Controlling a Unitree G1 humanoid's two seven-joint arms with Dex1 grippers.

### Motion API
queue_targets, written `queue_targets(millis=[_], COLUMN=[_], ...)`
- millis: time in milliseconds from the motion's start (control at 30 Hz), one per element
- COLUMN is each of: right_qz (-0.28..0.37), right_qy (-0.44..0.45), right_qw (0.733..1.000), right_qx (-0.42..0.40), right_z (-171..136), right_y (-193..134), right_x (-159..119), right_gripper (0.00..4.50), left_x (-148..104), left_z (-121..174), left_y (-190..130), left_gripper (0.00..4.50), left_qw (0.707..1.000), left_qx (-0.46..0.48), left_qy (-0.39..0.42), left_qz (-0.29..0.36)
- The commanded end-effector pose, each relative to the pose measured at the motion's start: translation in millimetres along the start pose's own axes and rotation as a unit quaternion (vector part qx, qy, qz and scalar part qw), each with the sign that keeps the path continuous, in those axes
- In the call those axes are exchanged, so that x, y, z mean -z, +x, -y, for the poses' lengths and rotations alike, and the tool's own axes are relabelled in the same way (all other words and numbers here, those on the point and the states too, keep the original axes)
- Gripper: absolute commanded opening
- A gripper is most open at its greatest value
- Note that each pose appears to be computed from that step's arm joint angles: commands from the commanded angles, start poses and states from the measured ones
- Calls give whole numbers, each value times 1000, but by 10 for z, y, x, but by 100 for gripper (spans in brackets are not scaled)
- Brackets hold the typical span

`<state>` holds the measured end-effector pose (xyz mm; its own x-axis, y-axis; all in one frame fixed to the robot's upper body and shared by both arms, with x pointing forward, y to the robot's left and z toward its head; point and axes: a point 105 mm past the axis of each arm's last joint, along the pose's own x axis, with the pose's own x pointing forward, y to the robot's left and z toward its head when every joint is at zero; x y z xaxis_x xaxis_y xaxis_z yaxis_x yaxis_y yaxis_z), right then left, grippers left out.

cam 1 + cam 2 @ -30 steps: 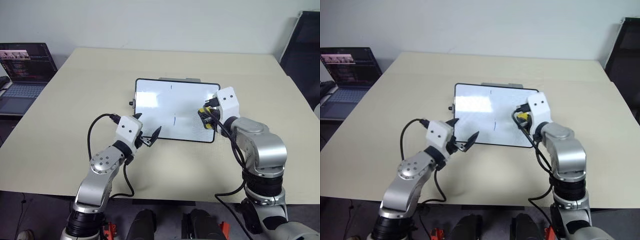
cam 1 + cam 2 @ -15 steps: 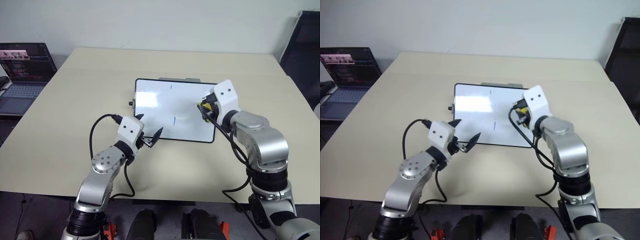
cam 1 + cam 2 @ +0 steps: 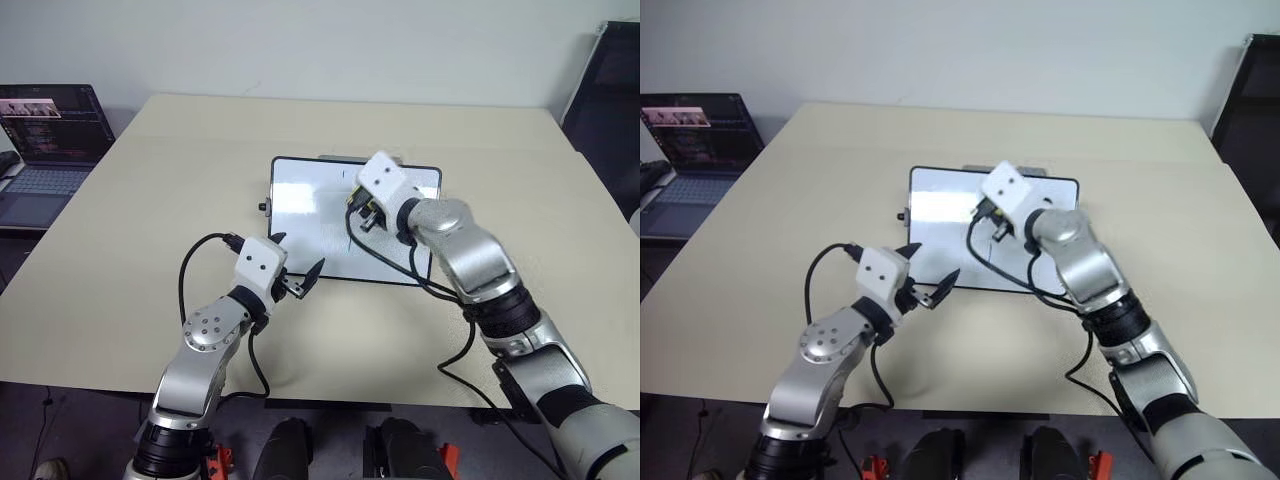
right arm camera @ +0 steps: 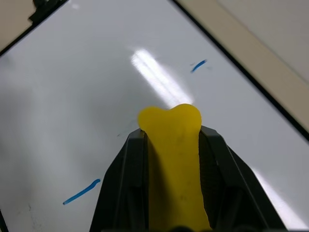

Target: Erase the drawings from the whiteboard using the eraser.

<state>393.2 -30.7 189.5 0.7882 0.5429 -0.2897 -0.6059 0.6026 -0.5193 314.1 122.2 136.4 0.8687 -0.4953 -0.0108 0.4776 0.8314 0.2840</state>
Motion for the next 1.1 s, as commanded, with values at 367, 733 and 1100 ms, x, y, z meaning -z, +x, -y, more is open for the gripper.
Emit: queue_targets(millis=[367,733,1100], right_qz=[-11,-48,-55], right_qy=[-30,-1,9], right_qw=[998,994,993], right_qx=[-45,-103,-104], right_z=[-256,-669,-558], right_y=[174,179,14], right_x=[80,324,331], right_gripper=[108,108,108], left_x=[-172,-179,-169], left_z=[-66,-111,-89], left_y=[-62,-130,-138], left_gripper=[450,450,450], left_qw=[999,998,999], left_qx=[-26,-48,-44], left_qy=[16,18,16], left_qz=[28,26,23])
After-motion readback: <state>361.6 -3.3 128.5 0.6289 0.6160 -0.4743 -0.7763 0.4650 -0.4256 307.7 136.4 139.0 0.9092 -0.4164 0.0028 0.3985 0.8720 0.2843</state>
